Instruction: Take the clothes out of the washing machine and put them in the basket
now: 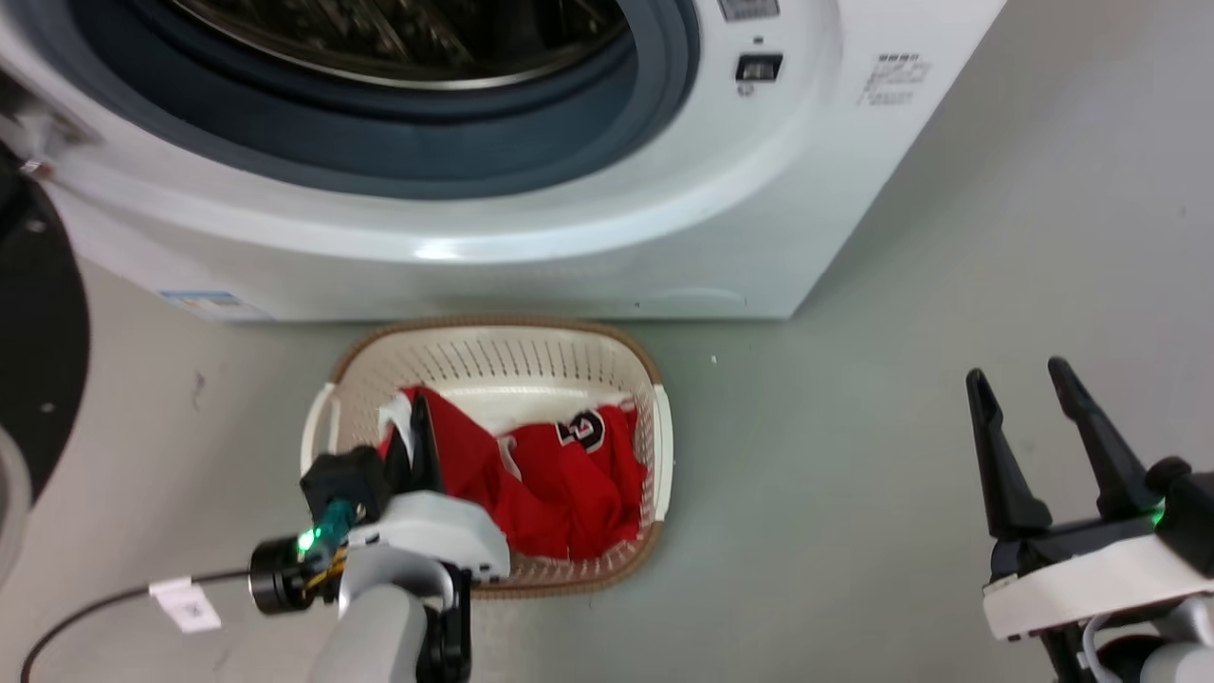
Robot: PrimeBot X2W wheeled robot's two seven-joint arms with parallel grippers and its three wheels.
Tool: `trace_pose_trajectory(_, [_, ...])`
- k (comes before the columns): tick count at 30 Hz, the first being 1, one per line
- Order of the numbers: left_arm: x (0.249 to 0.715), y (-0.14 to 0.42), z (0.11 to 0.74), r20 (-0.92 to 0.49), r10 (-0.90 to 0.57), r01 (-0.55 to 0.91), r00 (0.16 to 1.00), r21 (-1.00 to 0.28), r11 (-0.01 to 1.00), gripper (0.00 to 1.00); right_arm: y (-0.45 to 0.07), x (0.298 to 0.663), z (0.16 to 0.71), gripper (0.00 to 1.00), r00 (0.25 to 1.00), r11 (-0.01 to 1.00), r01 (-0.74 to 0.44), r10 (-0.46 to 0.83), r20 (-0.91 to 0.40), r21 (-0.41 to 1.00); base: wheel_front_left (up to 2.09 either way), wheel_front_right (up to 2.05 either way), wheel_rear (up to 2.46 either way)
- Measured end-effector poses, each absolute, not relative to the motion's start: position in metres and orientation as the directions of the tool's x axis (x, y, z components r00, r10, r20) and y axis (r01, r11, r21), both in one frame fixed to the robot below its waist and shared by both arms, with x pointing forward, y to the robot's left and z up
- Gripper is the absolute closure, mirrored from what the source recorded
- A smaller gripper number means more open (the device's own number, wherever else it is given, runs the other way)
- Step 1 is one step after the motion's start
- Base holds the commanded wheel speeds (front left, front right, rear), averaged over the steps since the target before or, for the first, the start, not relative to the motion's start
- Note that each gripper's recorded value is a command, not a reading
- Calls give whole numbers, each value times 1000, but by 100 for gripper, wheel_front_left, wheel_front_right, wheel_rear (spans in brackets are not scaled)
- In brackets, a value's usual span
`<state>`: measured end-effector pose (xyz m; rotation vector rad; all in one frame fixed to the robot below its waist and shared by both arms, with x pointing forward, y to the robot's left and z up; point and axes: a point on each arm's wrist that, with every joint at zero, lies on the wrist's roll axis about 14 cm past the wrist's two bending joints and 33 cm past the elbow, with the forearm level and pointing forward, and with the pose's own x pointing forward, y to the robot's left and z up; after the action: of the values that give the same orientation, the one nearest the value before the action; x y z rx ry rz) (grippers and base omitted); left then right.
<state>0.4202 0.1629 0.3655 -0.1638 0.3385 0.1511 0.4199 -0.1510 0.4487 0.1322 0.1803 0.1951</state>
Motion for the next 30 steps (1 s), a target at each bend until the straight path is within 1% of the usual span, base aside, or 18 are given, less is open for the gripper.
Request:
trace_pose_trajectory(5, [433, 155, 326, -424, 91, -154, 901, -117, 981, 100, -156, 434, 428, 0, 957, 970, -181, 211, -197, 162, 0, 0, 0])
trace_pose_trajectory(10, [448, 135, 286, -505, 34, -111, 863, -122, 986, 100, -165, 444, 401, 0, 949, 972, -167, 204, -242, 164, 0, 0, 0])
trace_pose_trajectory(20, [480, 105, 218, -599, -23, -52, 800, -107, 993, 100, -180, 447, 349, 0, 927, 975, -125, 180, -330, 181, 0, 0, 0])
trace_pose_trajectory(22, [480, 101, 203, -627, -27, -49, 779, -104, 993, 100, -184, 447, 342, 0, 924, 977, -115, 171, -342, 179, 0, 0, 0])
trace_pose_trajectory(23, [473, 94, 181, -676, -36, -37, 736, -92, 995, 100, -190, 443, 335, 0, 921, 979, -95, 154, -357, 178, 0, 0, 0])
trace_pose_trajectory(28, [448, 93, 152, -758, -22, -51, 652, -72, 996, 100, -200, 437, 328, 0, 917, 983, -66, 127, -377, 171, 0, 0, 0])
trace_pose_trajectory(30, [443, 94, 146, -773, -14, -56, 634, -64, 996, 100, -202, 434, 326, 0, 915, 984, -59, 120, -385, 168, 0, 0, 0])
